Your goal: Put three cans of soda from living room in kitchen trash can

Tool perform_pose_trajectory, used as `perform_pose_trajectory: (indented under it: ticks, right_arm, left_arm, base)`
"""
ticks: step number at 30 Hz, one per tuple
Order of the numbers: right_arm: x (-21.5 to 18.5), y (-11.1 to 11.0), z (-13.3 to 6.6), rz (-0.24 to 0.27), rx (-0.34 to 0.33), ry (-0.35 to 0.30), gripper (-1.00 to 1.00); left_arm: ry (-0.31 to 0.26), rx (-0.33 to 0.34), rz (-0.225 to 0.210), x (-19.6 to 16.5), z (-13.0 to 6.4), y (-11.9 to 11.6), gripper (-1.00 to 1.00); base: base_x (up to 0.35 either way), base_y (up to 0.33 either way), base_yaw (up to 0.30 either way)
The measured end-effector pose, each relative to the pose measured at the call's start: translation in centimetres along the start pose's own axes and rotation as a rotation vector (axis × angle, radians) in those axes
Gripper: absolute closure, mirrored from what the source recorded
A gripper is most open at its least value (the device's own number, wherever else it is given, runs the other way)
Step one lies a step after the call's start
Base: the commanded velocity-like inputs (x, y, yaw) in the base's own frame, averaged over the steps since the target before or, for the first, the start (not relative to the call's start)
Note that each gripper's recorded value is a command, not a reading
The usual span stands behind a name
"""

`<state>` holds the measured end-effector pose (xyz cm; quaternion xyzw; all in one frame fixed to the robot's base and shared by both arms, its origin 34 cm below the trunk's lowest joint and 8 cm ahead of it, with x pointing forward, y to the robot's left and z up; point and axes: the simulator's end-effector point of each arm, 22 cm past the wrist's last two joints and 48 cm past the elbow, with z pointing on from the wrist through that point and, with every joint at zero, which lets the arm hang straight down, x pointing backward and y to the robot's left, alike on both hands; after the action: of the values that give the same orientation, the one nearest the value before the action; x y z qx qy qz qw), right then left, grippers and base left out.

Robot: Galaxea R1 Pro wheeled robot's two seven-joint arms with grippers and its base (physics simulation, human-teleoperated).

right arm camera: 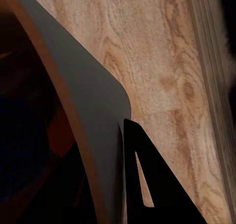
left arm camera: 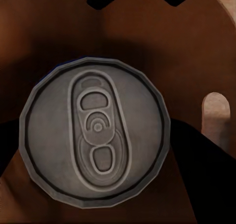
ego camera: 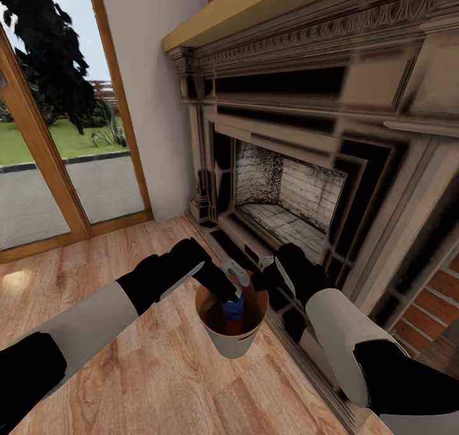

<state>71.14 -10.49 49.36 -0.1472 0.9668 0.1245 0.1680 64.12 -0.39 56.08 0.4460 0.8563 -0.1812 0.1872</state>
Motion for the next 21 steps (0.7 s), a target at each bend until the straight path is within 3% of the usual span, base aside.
perform_pose_trajectory:
  ticks: [7, 11, 21]
  right_arm:
    - [0.0, 0.0, 0.0, 0.003, -0.003, 0.0, 1.0]
    - [0.0, -0.1, 0.0, 0.002, 0.0, 0.0, 1.0]
    - [0.0, -0.1, 0.0, 0.001, 0.001, 0.0, 1.0]
  left_arm:
    - [0.018, -0.023, 0.006, 0.5, 0.4, 0.4, 1.0]
    - [0.057, -0.058, -0.015, 2.0, 1.1, 1.7, 1.0]
    - [0.062, -0.062, -0.016, 2.0, 1.4, 1.6, 1.0]
  base:
    - [0.0, 0.0, 0.0]
    - [0.0, 0.0, 0.0]
    - [0.0, 0.0, 0.0]
